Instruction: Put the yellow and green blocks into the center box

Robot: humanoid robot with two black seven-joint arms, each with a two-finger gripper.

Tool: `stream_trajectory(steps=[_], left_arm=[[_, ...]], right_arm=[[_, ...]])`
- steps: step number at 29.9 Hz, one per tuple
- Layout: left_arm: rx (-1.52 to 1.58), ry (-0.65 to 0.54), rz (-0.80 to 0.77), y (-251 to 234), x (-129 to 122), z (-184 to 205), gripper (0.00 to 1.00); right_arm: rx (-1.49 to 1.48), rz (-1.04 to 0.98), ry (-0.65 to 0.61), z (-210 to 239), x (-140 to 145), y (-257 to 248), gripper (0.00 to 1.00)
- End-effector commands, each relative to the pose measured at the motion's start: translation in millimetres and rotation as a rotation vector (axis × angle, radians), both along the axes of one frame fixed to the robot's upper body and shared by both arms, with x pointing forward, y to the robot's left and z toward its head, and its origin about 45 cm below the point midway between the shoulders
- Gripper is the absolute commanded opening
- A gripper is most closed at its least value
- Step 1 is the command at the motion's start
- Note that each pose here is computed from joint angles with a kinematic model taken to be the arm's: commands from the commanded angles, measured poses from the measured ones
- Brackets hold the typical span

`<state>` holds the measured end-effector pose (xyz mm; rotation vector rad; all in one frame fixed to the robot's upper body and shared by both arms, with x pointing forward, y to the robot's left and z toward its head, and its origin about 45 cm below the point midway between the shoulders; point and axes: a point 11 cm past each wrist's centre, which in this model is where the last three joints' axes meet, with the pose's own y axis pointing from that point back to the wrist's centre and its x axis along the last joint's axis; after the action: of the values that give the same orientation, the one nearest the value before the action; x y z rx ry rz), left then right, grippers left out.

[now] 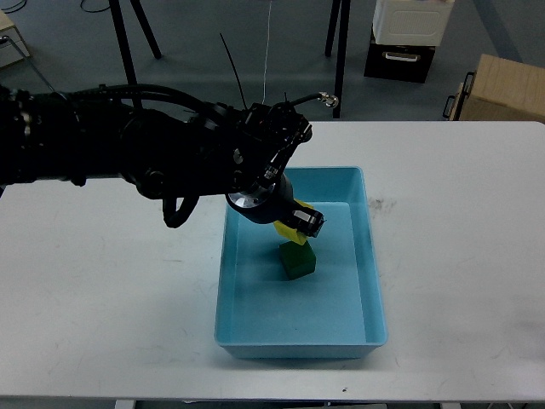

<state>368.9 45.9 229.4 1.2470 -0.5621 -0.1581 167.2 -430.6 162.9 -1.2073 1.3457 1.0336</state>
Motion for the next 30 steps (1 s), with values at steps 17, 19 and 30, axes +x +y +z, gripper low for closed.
stream_trajectory(steps=[17, 19, 30], left_arm=[[-0.34, -0.032, 0.055, -40.1, 32.0, 55.9, 0.99], [-0.481, -0.027, 0.117, -40.4, 43.4, 83.2, 0.99], [-1.166, 0.001, 0.564, 80.9, 109.4, 160.5, 0.99]], right_arm=[[-0.018, 0.012, 0.003, 3.1, 1.8, -3.4, 1.0], [-0.02, 0.017, -0.003, 5.1, 3.4, -2.5, 1.0], [-0.06, 0.056, -0.042, 23.6, 15.3, -3.1, 1.0]])
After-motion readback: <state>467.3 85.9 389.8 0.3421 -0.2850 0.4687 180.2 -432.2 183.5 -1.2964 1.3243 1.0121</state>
